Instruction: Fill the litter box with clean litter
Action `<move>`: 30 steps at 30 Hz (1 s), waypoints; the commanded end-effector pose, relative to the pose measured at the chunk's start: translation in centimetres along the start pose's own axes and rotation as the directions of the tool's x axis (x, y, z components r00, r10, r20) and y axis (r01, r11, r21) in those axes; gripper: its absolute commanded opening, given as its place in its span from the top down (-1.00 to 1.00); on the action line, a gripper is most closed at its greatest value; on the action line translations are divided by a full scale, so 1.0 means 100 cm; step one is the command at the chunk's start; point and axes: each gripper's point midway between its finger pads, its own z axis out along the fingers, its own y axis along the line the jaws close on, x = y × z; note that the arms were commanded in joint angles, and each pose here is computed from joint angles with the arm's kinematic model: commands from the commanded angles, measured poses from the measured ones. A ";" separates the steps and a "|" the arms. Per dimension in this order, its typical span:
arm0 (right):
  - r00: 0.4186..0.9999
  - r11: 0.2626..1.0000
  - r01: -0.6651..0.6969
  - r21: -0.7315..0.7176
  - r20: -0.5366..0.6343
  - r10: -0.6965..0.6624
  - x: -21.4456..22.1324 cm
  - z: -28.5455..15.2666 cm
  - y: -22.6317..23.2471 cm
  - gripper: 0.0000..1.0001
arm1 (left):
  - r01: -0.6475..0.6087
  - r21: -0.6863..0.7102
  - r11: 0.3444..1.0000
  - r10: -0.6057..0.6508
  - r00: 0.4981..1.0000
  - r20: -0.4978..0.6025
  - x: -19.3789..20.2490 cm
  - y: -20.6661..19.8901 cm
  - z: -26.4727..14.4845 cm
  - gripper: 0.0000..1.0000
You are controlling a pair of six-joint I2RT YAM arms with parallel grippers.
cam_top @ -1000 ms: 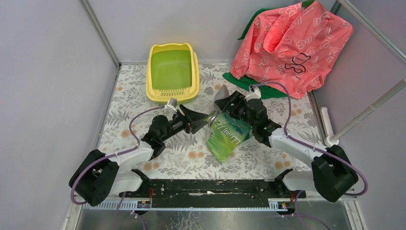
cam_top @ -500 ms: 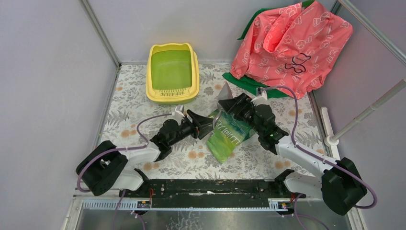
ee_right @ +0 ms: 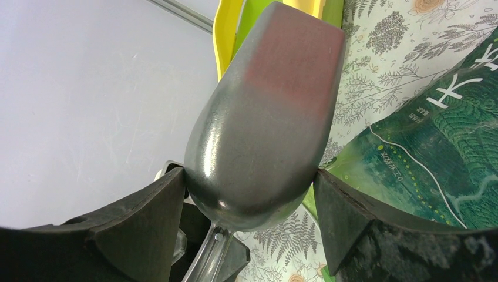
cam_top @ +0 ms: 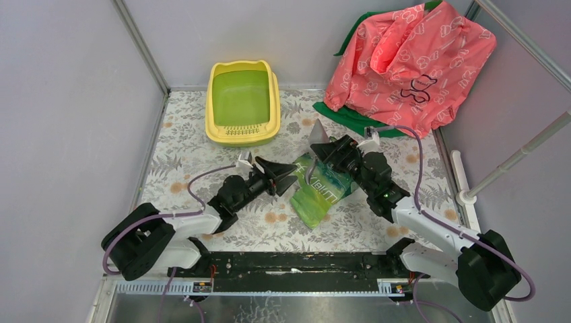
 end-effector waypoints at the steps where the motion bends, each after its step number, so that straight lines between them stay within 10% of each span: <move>1: 0.998 0.997 -0.016 -0.074 0.063 0.021 -0.014 0.001 0.021 1.00 | 0.004 0.103 0.995 -0.002 1.000 -0.024 0.007 -0.031 0.009 -0.32; 30: 0.999 0.997 -0.034 -0.071 0.038 0.036 -0.001 0.000 0.007 1.00 | 0.203 0.238 0.950 -0.169 0.973 -0.155 0.047 -0.035 0.040 -0.30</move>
